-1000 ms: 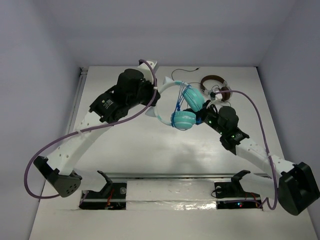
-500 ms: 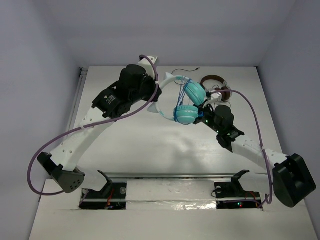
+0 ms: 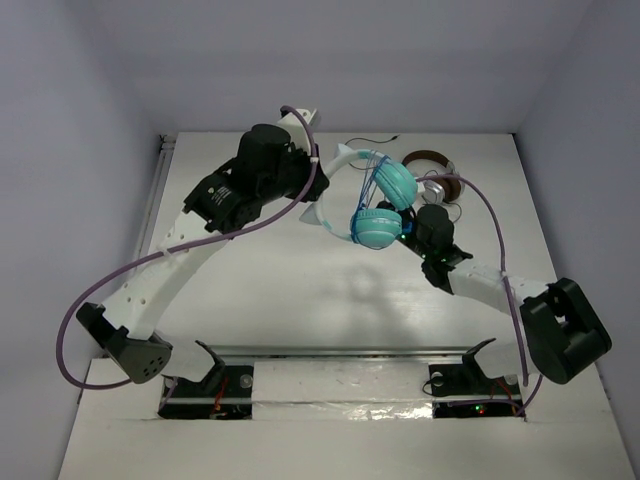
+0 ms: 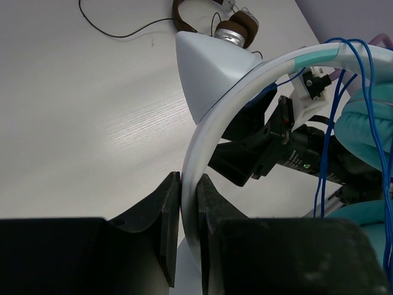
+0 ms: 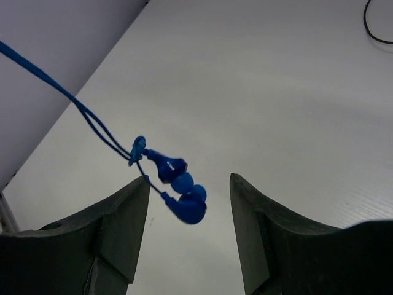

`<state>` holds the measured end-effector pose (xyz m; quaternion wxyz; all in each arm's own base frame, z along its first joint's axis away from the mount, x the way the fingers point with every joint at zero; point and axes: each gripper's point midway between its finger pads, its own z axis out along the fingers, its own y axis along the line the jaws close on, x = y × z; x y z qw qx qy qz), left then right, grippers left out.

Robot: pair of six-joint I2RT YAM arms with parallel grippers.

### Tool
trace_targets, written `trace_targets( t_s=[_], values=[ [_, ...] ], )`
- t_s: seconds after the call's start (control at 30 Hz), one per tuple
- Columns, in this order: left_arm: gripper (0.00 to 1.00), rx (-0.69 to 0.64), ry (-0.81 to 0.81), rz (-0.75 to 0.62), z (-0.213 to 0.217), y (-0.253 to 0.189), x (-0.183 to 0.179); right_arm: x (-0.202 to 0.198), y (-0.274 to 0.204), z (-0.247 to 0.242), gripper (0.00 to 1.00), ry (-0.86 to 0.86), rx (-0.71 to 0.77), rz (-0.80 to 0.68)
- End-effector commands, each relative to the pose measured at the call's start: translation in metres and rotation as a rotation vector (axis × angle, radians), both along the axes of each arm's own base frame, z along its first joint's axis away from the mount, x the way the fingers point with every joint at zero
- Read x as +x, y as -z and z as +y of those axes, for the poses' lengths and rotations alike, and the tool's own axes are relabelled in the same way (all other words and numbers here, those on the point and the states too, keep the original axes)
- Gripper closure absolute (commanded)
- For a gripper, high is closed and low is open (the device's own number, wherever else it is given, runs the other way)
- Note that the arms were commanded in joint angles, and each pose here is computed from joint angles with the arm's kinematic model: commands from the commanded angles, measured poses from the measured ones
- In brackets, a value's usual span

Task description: Wrap the headphones

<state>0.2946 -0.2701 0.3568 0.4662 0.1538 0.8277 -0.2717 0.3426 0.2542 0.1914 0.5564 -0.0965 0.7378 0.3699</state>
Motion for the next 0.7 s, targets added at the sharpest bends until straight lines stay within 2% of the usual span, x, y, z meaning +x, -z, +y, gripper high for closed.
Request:
trace_targets(
  t_s=[0.0,0.37,0.5,0.57,0.63,0.67],
  values=[
    [1.0,-0.138,0.015,-0.082,-0.007,-0.052,0.001,0.017,-0.037,-0.003,0.39,0.044,0.039,-0.131],
    [1.0,-0.142,0.026,-0.054,-0.009,-0.043,0.001,0.026,-0.055,-0.012,0.37,0.118,0.081,-0.21],
    [1.0,-0.159,0.041,-0.046,-0.011,-0.045,0.0,0.026,-0.061,-0.007,0.4,0.092,0.102,-0.233],
    [1.0,-0.167,0.049,-0.049,-0.011,-0.049,-0.002,0.027,-0.062,-0.005,0.43,0.087,0.117,-0.239],
    [1.0,-0.163,0.041,-0.047,-0.007,-0.048,-0.001,0.026,-0.06,-0.003,0.54,0.075,0.117,-0.235],
    [1.0,-0.165,0.035,-0.048,-0.004,-0.049,0.001,0.026,-0.061,-0.002,0.56,0.069,0.121,-0.238]
  ],
)
